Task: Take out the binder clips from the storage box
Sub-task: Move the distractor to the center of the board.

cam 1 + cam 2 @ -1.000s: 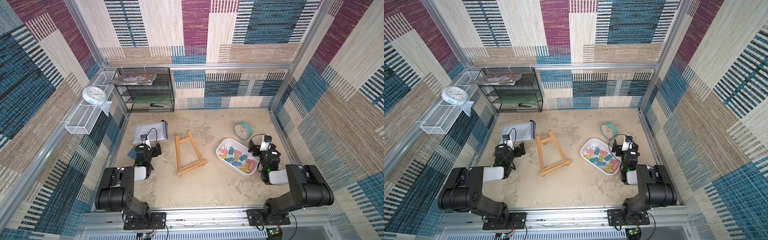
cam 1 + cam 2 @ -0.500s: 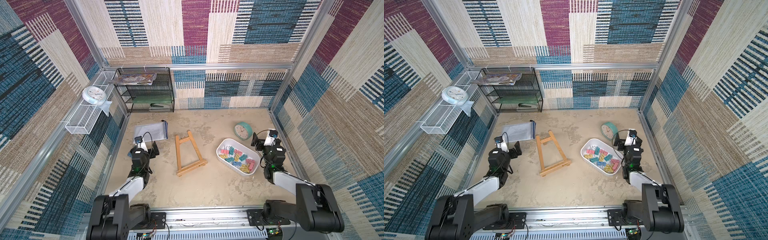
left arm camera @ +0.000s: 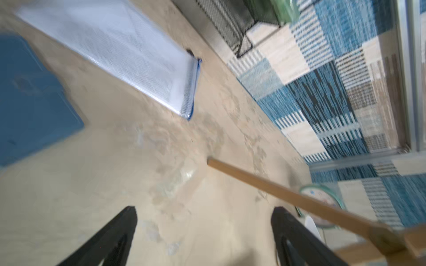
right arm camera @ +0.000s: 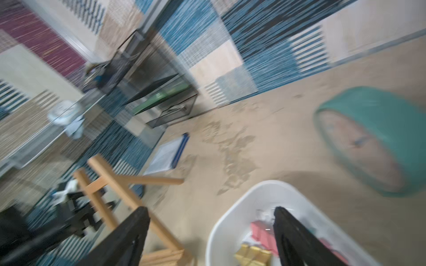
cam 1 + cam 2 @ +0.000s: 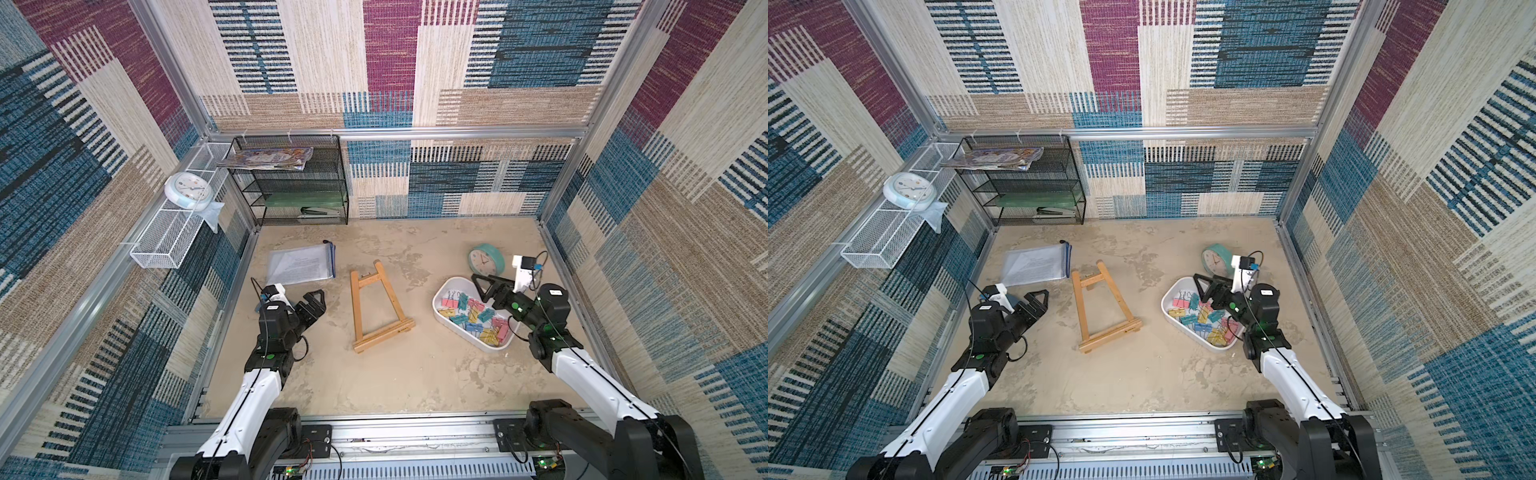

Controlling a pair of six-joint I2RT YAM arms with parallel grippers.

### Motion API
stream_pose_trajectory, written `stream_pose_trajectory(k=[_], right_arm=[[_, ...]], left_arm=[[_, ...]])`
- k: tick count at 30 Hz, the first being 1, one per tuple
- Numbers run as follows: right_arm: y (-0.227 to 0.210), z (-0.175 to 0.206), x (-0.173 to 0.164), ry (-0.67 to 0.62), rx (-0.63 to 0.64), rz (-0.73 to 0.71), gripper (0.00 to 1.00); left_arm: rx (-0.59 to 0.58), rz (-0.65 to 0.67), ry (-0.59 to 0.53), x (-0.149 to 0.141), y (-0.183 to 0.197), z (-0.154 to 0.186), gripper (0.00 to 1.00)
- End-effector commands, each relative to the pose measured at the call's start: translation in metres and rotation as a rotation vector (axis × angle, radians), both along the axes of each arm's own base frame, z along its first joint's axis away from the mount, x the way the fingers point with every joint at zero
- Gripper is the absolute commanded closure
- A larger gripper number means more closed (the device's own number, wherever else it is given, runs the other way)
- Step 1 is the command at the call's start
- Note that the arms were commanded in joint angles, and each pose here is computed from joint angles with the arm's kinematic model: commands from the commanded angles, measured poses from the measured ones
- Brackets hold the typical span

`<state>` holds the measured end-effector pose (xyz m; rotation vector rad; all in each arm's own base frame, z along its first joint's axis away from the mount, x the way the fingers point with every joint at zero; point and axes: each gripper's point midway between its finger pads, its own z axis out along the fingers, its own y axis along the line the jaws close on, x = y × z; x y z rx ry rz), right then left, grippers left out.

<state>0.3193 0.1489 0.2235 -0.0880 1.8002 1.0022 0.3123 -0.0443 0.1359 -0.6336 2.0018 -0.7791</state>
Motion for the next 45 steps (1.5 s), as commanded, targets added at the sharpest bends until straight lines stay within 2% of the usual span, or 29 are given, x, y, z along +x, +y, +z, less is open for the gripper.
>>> stream_pose_trajectory(k=[1, 2, 6, 13, 19, 27, 31, 36, 40, 45], right_arm=[[0.058, -0.025, -0.040, 0.093, -0.061, 0.250, 0.12], [0.073, -0.031, -0.050, 0.102, -0.073, 0.297, 0.12], [0.124, -0.057, -0.082, 0.150, -0.128, 0.449, 0.12], [0.192, -0.098, -0.099, 0.263, -0.234, 0.611, 0.13], [0.216, -0.122, -0.090, 0.296, -0.295, 0.590, 0.14], [0.239, -0.147, -0.075, 0.332, -0.335, 0.608, 0.15], [0.244, -0.150, -0.057, 0.305, -0.368, 0.552, 0.14], [0.251, -0.152, -0.023, 0.289, -0.394, 0.481, 0.13], [0.251, -0.146, 0.009, 0.286, -0.363, 0.449, 0.12], [0.247, -0.149, 0.043, 0.307, -0.382, 0.441, 0.12]], left_arm=[[-0.155, -0.162, 0.099, -0.028, -0.039, -0.020, 0.05], [-0.152, -0.173, 0.117, -0.035, -0.043, -0.028, 0.00], [-0.110, -0.211, 0.171, -0.061, -0.055, -0.048, 0.01], [0.024, -0.336, 0.212, -0.084, -0.075, -0.058, 0.01], [0.052, -0.423, 0.264, -0.092, -0.090, -0.068, 0.01], [0.104, -0.486, 0.290, -0.087, -0.101, -0.070, 0.01], [0.133, -0.451, 0.294, -0.080, -0.097, -0.074, 0.01], [0.106, -0.419, 0.263, -0.053, -0.104, -0.067, 0.01], [0.090, -0.406, 0.256, -0.021, -0.115, -0.061, 0.01], [0.088, -0.447, 0.280, 0.027, -0.138, -0.070, 0.01]])
